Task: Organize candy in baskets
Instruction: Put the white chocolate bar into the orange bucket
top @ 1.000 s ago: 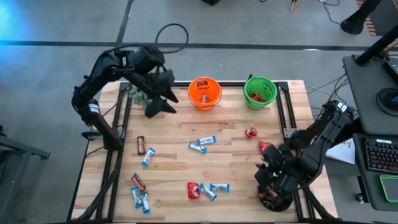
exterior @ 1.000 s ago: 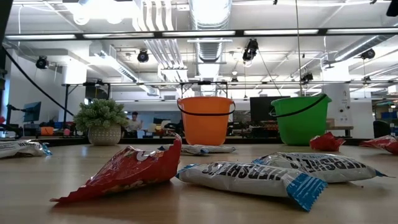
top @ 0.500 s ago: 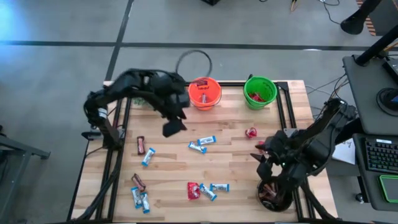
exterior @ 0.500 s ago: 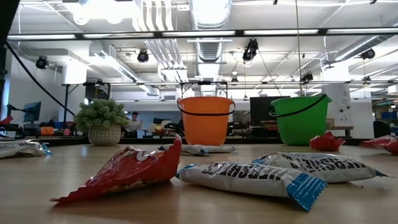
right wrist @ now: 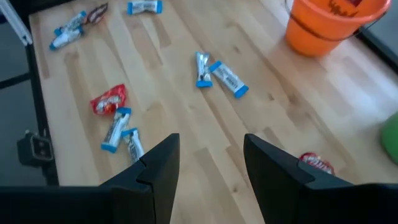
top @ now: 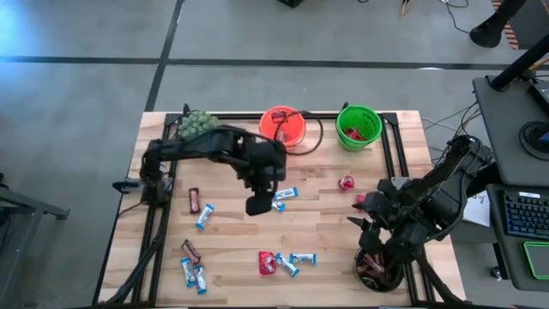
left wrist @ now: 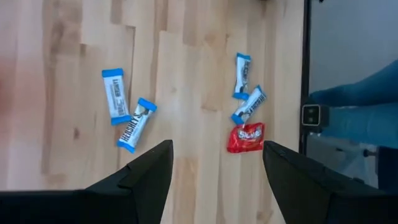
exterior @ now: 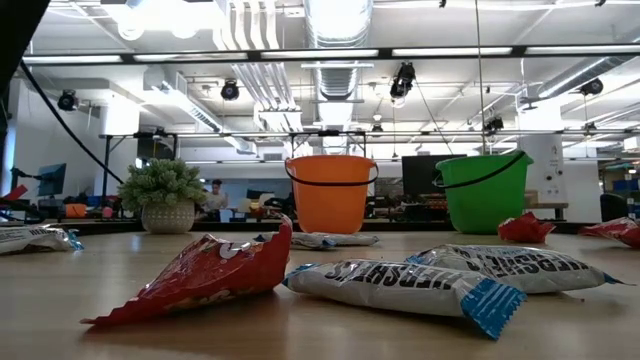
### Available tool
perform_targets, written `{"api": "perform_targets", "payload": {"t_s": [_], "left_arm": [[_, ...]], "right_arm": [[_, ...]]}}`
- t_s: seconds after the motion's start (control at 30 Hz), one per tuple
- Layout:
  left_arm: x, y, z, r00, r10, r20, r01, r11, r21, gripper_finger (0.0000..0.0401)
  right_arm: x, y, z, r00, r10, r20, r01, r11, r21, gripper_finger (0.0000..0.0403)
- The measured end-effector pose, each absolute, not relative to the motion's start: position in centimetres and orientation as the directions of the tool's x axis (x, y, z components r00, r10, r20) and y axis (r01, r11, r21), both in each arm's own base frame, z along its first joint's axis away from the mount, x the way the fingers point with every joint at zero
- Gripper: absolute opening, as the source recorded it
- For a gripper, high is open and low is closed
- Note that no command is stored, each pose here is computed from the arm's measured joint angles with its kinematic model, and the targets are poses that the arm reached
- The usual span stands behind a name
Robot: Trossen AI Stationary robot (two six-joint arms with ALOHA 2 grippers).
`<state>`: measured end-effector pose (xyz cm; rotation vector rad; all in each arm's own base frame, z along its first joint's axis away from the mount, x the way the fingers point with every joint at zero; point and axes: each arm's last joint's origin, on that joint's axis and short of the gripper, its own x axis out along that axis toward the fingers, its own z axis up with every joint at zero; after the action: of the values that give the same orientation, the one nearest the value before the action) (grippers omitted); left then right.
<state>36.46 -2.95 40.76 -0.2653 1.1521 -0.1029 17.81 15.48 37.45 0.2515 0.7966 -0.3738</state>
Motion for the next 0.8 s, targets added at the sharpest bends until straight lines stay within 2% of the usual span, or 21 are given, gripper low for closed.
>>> {"api": "perform_targets", "payload": {"t_s": [0.27, 0.47, 0.67, 0.8], "left_arm": [[38.2, -2.3, 37.9, 0.284, -0.210, -0.936, -0.115, 0.961, -0.250, 0.0231], [39.7, -1.9, 35.8, 0.220, -0.358, -0.908, -0.108, 0.916, -0.387, 0.0231], [40.6, -1.9, 34.4, 0.191, -0.311, -0.931, -0.084, 0.940, -0.332, 0.0231], [41.0, -2.0, 33.8, 0.181, -0.235, -0.955, -0.058, 0.967, -0.249, 0.0231]], "right_arm": [[17.7, 15.6, 37.3, 0.612, -0.181, -0.770, 0.399, 0.911, 0.102, 0.0169], [17.7, 15.6, 37.3, 0.612, -0.181, -0.770, 0.391, 0.916, 0.094, 0.0169], [17.7, 15.7, 37.3, 0.610, -0.179, -0.772, 0.366, 0.928, 0.074, 0.0169], [17.7, 15.7, 37.3, 0.609, -0.179, -0.772, 0.359, 0.931, 0.067, 0.0169]]}}
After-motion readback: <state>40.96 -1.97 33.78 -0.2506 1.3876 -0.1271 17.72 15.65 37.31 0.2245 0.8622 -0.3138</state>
